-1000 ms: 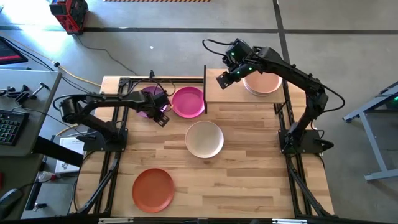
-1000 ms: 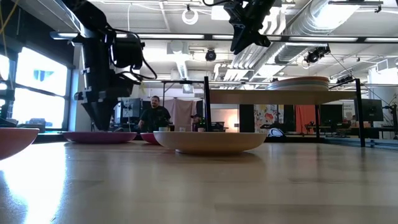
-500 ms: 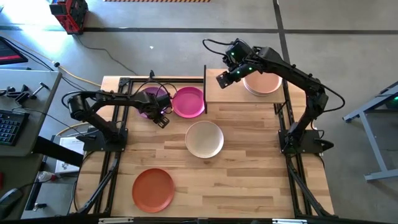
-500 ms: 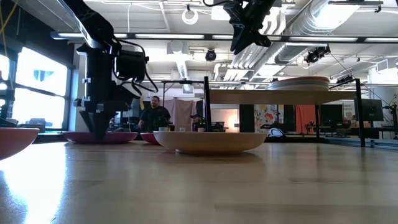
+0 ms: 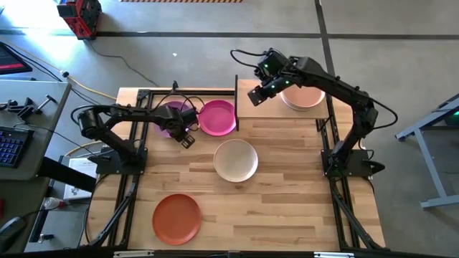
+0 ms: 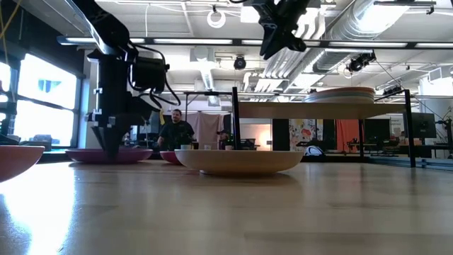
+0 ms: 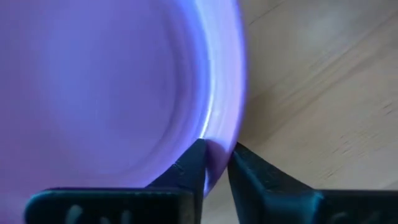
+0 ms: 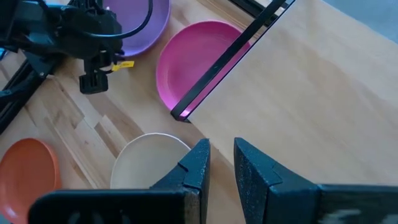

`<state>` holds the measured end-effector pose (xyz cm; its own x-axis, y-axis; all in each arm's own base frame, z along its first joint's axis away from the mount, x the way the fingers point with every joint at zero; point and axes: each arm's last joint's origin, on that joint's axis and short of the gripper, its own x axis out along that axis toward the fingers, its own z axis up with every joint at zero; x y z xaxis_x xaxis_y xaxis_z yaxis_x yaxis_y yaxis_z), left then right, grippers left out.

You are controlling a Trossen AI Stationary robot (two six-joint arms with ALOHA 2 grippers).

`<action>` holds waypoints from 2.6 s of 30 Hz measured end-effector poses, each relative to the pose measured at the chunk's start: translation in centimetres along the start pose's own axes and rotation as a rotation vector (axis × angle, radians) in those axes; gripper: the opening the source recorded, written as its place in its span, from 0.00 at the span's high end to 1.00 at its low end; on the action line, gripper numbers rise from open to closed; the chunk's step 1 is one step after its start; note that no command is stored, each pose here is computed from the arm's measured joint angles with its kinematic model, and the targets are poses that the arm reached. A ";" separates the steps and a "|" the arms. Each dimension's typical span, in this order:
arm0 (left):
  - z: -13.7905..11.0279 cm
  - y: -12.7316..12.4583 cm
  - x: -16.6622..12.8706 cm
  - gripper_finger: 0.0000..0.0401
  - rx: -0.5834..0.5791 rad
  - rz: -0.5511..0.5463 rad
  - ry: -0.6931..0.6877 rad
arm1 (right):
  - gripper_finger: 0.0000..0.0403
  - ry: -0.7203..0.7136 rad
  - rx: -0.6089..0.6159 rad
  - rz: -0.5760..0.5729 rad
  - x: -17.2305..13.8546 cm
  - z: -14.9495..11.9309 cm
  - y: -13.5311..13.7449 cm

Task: Place and stack plates onto a shelf
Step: Put the purple plate on the shelf

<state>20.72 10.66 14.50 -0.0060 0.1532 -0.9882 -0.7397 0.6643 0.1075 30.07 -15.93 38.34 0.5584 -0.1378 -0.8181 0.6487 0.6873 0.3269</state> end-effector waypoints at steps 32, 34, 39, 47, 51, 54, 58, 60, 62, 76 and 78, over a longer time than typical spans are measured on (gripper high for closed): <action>1.0 0.7 -8.2 1.00 0.252 0.077 -0.146 | 0.64 -0.172 0.032 0.023 0.0 1.4 1.0; 1.4 0.6 -9.2 1.00 0.292 0.089 -0.165 | 0.64 -0.212 0.028 0.037 -0.1 1.8 1.0; 2.4 0.6 -12.3 1.00 0.398 0.144 -0.231 | 0.64 -0.326 0.021 0.075 -0.5 3.1 0.8; 3.5 0.1 -17.2 1.00 0.679 0.287 -0.370 | 0.64 -0.589 -0.016 0.154 -2.0 5.9 0.1; 3.8 -0.1 -19.2 1.00 0.836 0.393 -0.414 | 0.64 -0.716 -0.092 0.211 -3.1 7.0 0.1; 4.0 -0.2 -20.2 1.00 0.949 0.472 -0.426 | 0.64 -0.764 -0.150 0.202 -4.1 7.4 0.3; 4.2 -0.3 -20.7 1.00 1.086 0.580 -0.414 | 0.64 -0.819 -0.211 0.130 -5.8 7.7 0.5; 4.3 -0.2 -20.8 1.00 1.146 0.627 -0.392 | 0.64 -0.852 -0.225 0.096 -6.7 7.9 0.7; 4.3 -0.2 -20.8 1.00 1.201 0.657 -0.371 | 0.64 -0.863 -0.233 0.065 -7.3 7.9 0.7; 5.7 -0.8 -21.9 1.00 1.355 0.792 -0.466 | 0.64 -0.681 -0.136 -0.017 -5.1 7.3 -0.1; 5.8 -0.8 -22.0 1.00 1.375 0.805 -0.468 | 0.64 -0.671 -0.115 -0.013 -4.9 7.3 -0.1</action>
<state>25.38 11.02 36.74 0.3105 0.7778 -0.5464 0.4617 0.3790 0.8020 31.03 -20.57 45.80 0.7748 -0.5336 -0.3390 0.6191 0.7491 0.2359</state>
